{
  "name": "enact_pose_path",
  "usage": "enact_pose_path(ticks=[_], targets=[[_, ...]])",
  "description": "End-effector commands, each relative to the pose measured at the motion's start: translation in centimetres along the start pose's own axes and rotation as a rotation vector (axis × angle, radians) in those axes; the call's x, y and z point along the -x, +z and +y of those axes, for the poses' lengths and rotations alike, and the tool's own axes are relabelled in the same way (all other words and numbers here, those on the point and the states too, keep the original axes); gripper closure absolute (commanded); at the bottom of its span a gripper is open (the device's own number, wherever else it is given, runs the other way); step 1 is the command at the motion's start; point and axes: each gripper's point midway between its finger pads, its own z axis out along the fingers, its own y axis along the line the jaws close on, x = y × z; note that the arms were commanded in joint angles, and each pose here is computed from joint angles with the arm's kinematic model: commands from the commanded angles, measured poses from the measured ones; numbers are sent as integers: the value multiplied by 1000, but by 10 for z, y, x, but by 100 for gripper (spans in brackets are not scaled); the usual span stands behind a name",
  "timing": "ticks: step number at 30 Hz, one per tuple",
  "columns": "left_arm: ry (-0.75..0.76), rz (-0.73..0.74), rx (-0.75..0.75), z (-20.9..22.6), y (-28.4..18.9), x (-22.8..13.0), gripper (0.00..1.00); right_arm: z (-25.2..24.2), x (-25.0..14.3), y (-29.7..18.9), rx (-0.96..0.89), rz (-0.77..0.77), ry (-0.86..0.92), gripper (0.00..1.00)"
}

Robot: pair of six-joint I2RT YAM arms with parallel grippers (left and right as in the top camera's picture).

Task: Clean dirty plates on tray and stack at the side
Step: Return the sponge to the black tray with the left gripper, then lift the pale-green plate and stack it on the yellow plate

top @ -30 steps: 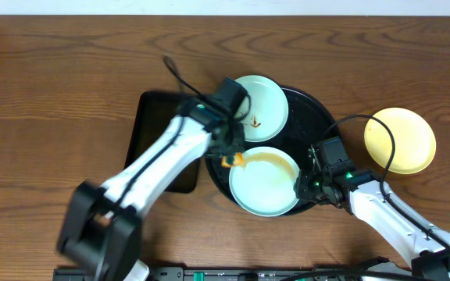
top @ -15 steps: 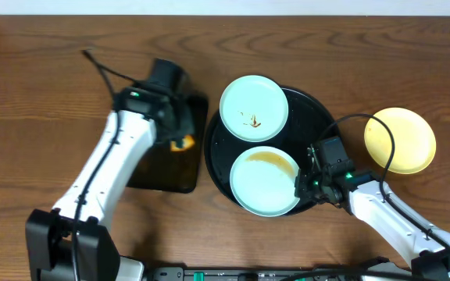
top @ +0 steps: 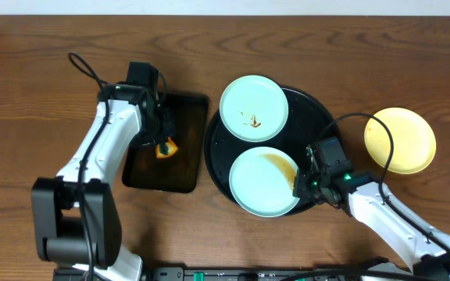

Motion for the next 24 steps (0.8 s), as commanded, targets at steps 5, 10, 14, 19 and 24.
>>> enact_pose_path(ticks=[5, 10, 14, 19, 24], targets=[[32, 75, -182, -20, 16, -1, 93, -9, 28, -39, -110, -160, -100, 99], [-4, 84, -327, -27, 12, 7, 93, -13, 47, -64, -178, -258, -168, 99], [-54, 97, -434, -27, 6, 12, 92, -16, 71, -87, -255, -355, -236, 99], [-107, 145, -622, -29, 2, 15, 92, -26, 106, -127, -439, -490, -311, 99], [-151, 190, -756, -26, 7, 18, 92, -37, 132, -169, -614, -605, -326, 99]])
